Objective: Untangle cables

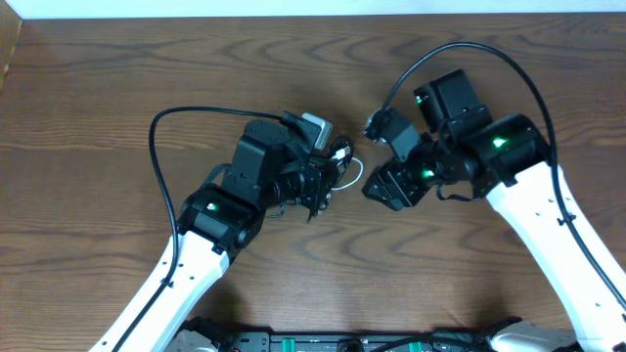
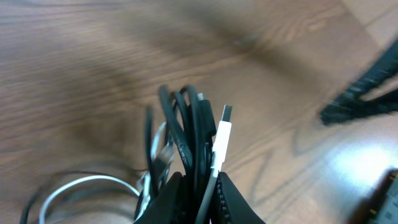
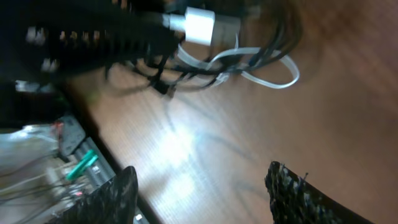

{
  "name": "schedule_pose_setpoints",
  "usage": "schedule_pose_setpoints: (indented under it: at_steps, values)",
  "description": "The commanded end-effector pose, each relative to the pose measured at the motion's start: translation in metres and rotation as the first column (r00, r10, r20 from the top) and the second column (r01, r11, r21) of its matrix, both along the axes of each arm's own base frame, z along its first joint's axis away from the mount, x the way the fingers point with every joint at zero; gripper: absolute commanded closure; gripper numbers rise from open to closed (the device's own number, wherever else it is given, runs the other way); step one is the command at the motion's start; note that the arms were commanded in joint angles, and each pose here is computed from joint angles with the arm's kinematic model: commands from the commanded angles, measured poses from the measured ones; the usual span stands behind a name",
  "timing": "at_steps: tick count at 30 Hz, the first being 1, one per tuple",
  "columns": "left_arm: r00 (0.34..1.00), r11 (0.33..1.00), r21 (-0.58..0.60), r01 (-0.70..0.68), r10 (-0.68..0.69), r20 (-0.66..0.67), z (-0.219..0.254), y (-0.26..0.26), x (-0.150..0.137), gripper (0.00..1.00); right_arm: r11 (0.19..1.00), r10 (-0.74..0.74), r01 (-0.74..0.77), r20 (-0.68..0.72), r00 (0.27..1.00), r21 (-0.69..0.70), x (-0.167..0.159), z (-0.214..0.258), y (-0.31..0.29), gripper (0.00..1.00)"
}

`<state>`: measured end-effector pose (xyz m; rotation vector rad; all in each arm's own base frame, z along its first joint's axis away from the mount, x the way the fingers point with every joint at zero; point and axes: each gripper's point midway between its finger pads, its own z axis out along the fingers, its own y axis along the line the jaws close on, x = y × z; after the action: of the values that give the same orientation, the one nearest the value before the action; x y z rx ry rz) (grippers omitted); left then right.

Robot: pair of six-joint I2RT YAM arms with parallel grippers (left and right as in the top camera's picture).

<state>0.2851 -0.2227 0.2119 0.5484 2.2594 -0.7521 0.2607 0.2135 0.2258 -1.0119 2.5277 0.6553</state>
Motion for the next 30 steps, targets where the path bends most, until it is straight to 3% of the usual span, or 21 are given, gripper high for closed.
schedule_pose_setpoints:
  at_steps: [1,5,7,9,10,12,14,15,19,22,24,27,30]
  values:
    - [0.994,0.991,-0.08,0.111,-0.11,0.019,0.021,-0.016,-0.012,0.86,0.995,-0.059,0.066,0.086,0.995,-0.077,0.016,-0.002,-0.003,0.37]
    - [0.987,0.98,-0.118,0.158,-0.157,0.019,0.027,-0.023,-0.019,0.86,0.954,-0.236,0.259,0.154,0.96,-0.151,0.04,-0.004,-0.023,0.36]
    - [0.971,0.952,-0.194,0.237,-0.225,0.082,0.051,-0.032,-0.025,0.85,0.9,-0.349,0.385,0.192,0.917,-0.203,0.051,-0.008,-0.041,0.35]
    - [0.971,0.942,-0.245,0.23,-0.203,0.129,0.071,-0.031,-0.021,0.83,0.867,-0.403,0.445,0.208,0.891,-0.227,0.055,-0.01,-0.049,0.35]
    - [0.976,0.946,-0.259,0.197,-0.163,0.147,0.078,-0.026,-0.014,0.78,0.858,-0.416,0.459,0.21,0.885,-0.232,0.056,-0.011,-0.051,0.34]
    - [0.99,0.96,-0.276,-0.035,0.072,0.124,0.087,0.007,0.015,0.75,0.814,-0.476,0.523,0.223,0.851,-0.255,0.058,-0.014,-0.061,0.33]
    - [0.962,0.935,-0.279,-0.217,0.253,0.099,0.089,0.039,0.032,0.74,0.798,-0.495,0.541,0.225,0.839,-0.265,0.06,-0.016,-0.064,0.23]
    - [0.945,0.919,-0.281,-0.278,0.314,0.091,0.09,0.052,0.037,0.66,0.797,-0.495,0.542,0.224,0.839,-0.266,0.06,-0.017,-0.065,0.21]
    - [0.887,0.858,-0.274,-0.435,0.461,0.036,0.088,0.097,0.038,0.64,0.828,-0.463,0.494,0.173,0.869,-0.265,0.057,-0.025,-0.054,0.05]
    - [0.868,0.845,-0.206,-0.493,0.495,-0.041,0.067,0.113,0.028,0.64,0.94,-0.262,0.267,0.051,0.964,-0.214,0.04,-0.035,-0.022,0.01]
    - [0.86,0.85,-0.131,-0.511,0.501,-0.099,0.047,0.12,0.018,0.6,0.971,-0.169,0.161,-0.031,0.985,-0.176,0.029,-0.044,-0.007,0.01]
    - [0.835,0.847,0.009,-0.532,0.527,-0.157,0.018,0.133,-0.001,0.56,0.963,-0.172,0.142,-0.118,0.978,-0.23,0.026,-0.07,-0.007,0.01]
    - [0.838,0.855,0.069,-0.513,0.517,-0.174,0.007,0.136,-0.011,0.51,0.948,-0.229,0.178,-0.179,0.957,-0.263,0.029,-0.091,-0.004,0.01]
